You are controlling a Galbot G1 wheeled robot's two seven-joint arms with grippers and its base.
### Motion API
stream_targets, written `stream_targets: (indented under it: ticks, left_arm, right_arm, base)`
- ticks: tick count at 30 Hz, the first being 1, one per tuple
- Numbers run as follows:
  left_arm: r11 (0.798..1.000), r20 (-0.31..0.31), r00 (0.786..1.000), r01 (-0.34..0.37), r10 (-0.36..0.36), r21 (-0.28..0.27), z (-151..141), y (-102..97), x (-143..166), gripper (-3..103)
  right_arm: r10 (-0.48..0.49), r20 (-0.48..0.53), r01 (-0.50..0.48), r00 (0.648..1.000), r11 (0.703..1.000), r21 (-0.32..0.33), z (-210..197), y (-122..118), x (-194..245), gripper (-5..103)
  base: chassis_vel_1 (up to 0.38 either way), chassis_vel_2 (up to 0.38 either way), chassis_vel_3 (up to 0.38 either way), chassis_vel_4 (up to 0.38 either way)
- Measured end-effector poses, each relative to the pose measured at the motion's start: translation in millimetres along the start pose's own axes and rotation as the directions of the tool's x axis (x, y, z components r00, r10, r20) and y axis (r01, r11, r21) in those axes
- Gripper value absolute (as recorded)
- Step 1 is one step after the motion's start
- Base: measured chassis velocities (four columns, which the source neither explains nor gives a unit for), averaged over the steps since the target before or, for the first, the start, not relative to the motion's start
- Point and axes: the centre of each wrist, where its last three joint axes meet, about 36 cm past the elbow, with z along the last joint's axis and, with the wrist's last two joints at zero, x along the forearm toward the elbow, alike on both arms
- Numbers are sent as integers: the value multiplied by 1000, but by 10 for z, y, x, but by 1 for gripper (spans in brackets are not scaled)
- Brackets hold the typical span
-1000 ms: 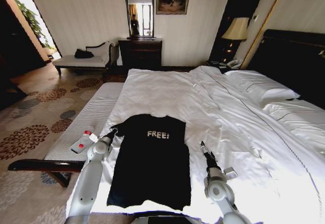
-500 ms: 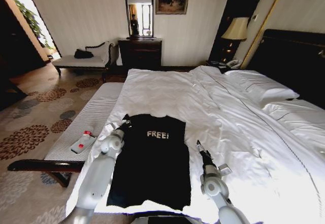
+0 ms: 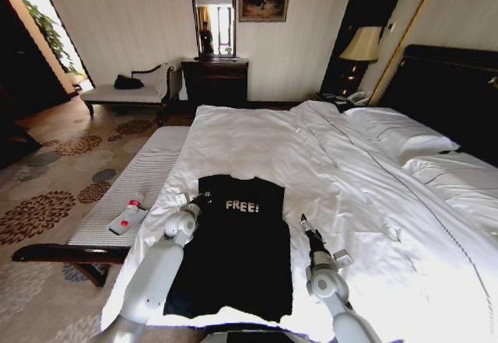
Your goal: Fold the clothes on the bed.
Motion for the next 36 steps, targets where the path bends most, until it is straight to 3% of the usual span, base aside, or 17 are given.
stream_targets:
  ticks: [5, 9, 11, 13, 15, 16, 19, 20, 22, 24, 31, 36]
  left_arm:
    - [999, -19, 1000, -23, 22, -31, -32, -25, 75, 40]
    - [999, -13, 999, -33, 33, -40, -72, -45, 103, 44]
    - [998, 10, 999, -43, 43, -36, -166, -50, 132, 61]
    - [999, 17, 999, -43, 43, -29, -192, -46, 131, 61]
    - [999, 45, 998, -36, 35, 23, -312, 15, 81, 72]
    - [999, 45, 998, -36, 35, 23, -312, 15, 81, 72]
    - [988, 92, 996, -27, 13, 149, -565, 195, -122, 88]
    - [988, 92, 996, -27, 13, 149, -565, 195, -122, 88]
    - [974, 107, 994, -5, -20, 225, -705, 342, -339, 97]
    - [959, 87, 995, 31, -58, 280, -731, 494, -558, 100]
    - [927, 7, 998, 56, -63, 371, -545, 655, -950, 100]
    - [929, 0, 998, 65, -70, 365, -489, 673, -1121, 100]
  right_arm:
    - [1, -3, -1, 1000, 1000, 1, 25, 0, 14, 100]
    - [3, -4, -3, 1000, 1000, 1, 34, -5, 23, 100]
    - [6, -5, -6, 1000, 1000, 4, 37, -18, 36, 100]
    - [6, -4, -6, 1000, 1000, 4, 36, -21, 37, 100]
    - [8, -2, -8, 1000, 1000, 6, 35, -31, 42, 100]
    - [8, -2, -8, 1000, 1000, 6, 35, -31, 42, 100]
    - [6, -1, -6, 1000, 1000, 6, 34, -27, 34, 100]
    - [6, -1, -6, 1000, 1000, 6, 34, -27, 34, 100]
    - [3, -1, -3, 1000, 1000, 4, 42, -10, 26, 100]
    - [0, -2, 0, 1000, 1000, 1, 54, 6, 16, 100]
    - [-2, -3, 2, 1000, 1000, -1, 72, 23, -22, 100]
    - [-2, 0, 2, 1000, 1000, 0, 61, 20, -37, 100]
  base:
    - [0, 0, 0, 0]
    - [0, 0, 0, 0]
    - [0, 0, 0, 0]
    - [0, 0, 0, 0]
    - [0, 0, 0, 0]
    - [0, 0, 0, 0]
    - [0, 0, 0, 0]
    - [0, 0, 0, 0]
    - [0, 0, 0, 0]
    - [0, 0, 0, 0]
    - [0, 0, 0, 0]
    - [0, 0, 0, 0]
